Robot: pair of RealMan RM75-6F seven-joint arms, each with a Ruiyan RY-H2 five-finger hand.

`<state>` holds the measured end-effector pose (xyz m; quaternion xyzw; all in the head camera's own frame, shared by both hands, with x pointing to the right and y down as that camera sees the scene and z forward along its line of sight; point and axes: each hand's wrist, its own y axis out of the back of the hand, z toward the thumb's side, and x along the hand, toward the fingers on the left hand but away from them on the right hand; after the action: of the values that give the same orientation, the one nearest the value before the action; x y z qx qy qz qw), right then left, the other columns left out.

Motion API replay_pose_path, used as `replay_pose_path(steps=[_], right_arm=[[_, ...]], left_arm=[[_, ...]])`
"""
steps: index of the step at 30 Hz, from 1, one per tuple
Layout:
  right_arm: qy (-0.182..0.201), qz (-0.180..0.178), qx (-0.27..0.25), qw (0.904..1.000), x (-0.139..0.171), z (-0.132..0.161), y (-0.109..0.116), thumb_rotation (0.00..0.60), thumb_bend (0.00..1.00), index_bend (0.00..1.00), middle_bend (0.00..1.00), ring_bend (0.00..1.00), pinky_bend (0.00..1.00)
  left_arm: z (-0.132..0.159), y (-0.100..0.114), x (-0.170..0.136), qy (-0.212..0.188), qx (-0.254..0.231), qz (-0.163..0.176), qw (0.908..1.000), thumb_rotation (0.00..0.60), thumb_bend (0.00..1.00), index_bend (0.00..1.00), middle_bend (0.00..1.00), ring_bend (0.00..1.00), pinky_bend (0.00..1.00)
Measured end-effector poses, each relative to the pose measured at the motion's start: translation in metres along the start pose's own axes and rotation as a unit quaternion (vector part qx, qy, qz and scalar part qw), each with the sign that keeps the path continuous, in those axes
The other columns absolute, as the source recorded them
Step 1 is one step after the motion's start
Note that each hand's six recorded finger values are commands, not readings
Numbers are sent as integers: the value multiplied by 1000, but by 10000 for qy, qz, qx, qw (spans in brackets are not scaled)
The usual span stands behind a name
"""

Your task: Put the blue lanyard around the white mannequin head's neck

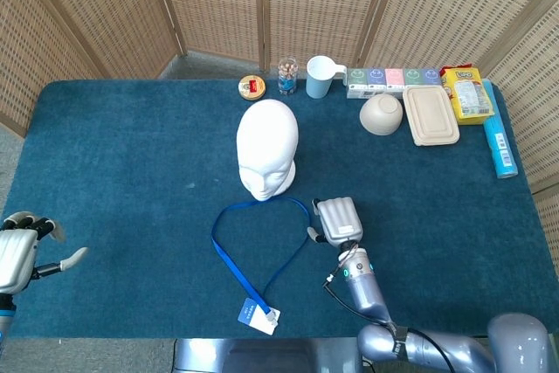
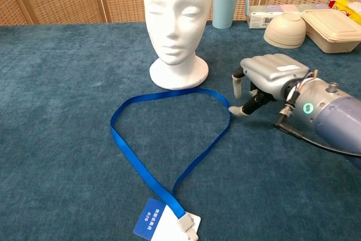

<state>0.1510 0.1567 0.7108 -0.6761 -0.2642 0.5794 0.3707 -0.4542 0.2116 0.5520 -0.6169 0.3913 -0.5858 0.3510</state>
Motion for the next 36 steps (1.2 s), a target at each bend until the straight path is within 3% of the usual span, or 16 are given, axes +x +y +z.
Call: replay_pose_path(steps=[13, 36], right_arm=[[-294, 103, 220, 9993, -19, 13, 0, 419, 345, 442, 1000, 1000, 1000], [-475, 261, 340, 9980, -29, 23, -4, 419, 344, 436, 1000, 1000, 1000]], left_arm=[[-4, -3, 1, -6, -56, -23, 10000, 43, 74, 557, 514, 376, 219], [-1, -6, 4, -76, -62, -109, 9999, 45, 74, 557, 514, 367, 219]])
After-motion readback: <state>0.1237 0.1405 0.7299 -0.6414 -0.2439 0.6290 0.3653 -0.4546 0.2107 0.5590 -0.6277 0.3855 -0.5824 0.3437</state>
